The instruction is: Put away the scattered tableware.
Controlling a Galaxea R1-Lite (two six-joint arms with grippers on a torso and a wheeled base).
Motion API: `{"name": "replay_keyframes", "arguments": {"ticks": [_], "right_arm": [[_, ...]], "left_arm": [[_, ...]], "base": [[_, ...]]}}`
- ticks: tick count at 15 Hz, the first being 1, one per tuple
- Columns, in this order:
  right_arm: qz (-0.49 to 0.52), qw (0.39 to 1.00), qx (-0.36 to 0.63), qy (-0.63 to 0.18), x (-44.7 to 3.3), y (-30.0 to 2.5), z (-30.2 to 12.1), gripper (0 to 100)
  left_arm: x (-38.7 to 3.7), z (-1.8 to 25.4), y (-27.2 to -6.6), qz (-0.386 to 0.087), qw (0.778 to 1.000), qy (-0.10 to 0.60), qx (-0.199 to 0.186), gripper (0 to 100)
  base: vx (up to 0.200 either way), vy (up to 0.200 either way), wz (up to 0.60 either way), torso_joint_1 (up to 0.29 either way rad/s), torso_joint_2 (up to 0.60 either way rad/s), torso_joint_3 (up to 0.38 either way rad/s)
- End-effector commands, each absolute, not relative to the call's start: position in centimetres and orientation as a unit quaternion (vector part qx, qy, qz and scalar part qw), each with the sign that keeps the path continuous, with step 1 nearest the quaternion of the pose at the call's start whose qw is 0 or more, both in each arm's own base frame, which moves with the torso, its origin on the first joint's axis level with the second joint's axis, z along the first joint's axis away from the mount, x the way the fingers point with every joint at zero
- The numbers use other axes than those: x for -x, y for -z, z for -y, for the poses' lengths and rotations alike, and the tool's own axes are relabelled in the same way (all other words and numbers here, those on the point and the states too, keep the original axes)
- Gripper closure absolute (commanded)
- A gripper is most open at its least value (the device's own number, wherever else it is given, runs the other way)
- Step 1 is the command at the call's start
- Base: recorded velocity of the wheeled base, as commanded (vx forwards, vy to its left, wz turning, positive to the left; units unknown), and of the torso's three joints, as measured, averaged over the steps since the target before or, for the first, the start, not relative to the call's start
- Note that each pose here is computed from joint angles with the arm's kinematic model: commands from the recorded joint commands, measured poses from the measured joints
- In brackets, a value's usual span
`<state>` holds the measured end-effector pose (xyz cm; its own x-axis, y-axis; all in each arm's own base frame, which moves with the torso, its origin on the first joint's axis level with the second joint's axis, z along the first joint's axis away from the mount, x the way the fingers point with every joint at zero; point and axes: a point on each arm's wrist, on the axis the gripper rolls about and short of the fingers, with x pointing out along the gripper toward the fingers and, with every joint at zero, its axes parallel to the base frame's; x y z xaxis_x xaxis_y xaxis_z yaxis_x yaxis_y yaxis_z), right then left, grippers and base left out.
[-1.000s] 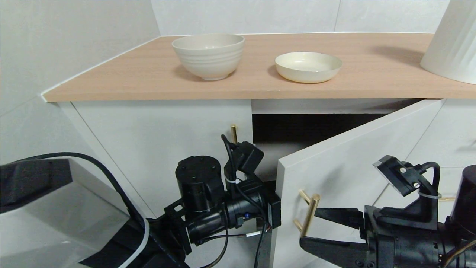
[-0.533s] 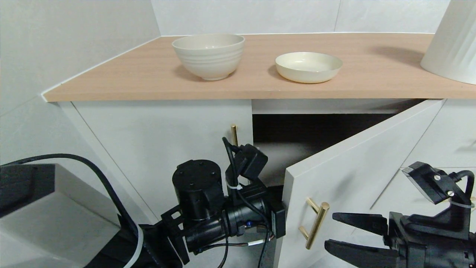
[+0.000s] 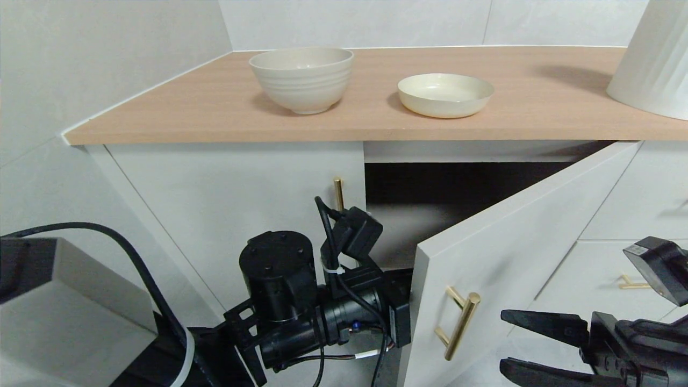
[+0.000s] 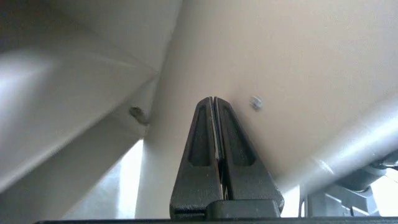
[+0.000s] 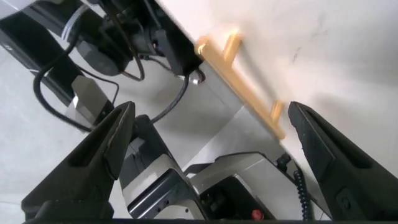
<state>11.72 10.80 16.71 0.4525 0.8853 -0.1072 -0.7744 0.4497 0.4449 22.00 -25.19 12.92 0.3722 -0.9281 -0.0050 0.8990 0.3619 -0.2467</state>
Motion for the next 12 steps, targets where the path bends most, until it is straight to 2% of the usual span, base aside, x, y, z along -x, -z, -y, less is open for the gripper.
{"name": "replay_keyframes", "arguments": {"ticks": [1,2,7,12], "right_arm": [[-0.16,0.835,-0.169,-0.498,-11.5,-16.8,-10.6,0],[-0.16,0.835,-0.169,-0.498,-11.5,-16.8,-10.6,0],[-0.156,0.835,-0.169,-0.499,-11.4,-16.9,-10.5,0],[-0.145,0.836,-0.156,-0.505,-10.8,-16.8,-10.1,0]], "left_arm": [[-22.1,25.4,-13.1,-0.068,0.821,0.558,0.103,100],[-22.3,25.7,-13.0,-0.069,0.82,0.558,0.103,100],[-23.7,27.2,-11.1,-0.085,0.821,0.556,0.102,100],[-23.8,27.2,-11.3,-0.081,0.821,0.556,0.103,100]], "base": [[-0.2,0.0,0.0,0.017,0.0,-0.007],[-0.2,0.0,0.0,0.002,0.0,0.002],[0.0,0.0,0.0,0.0,0.0,0.0],[0.0,0.0,0.0,0.0,0.0,0.0]]}}
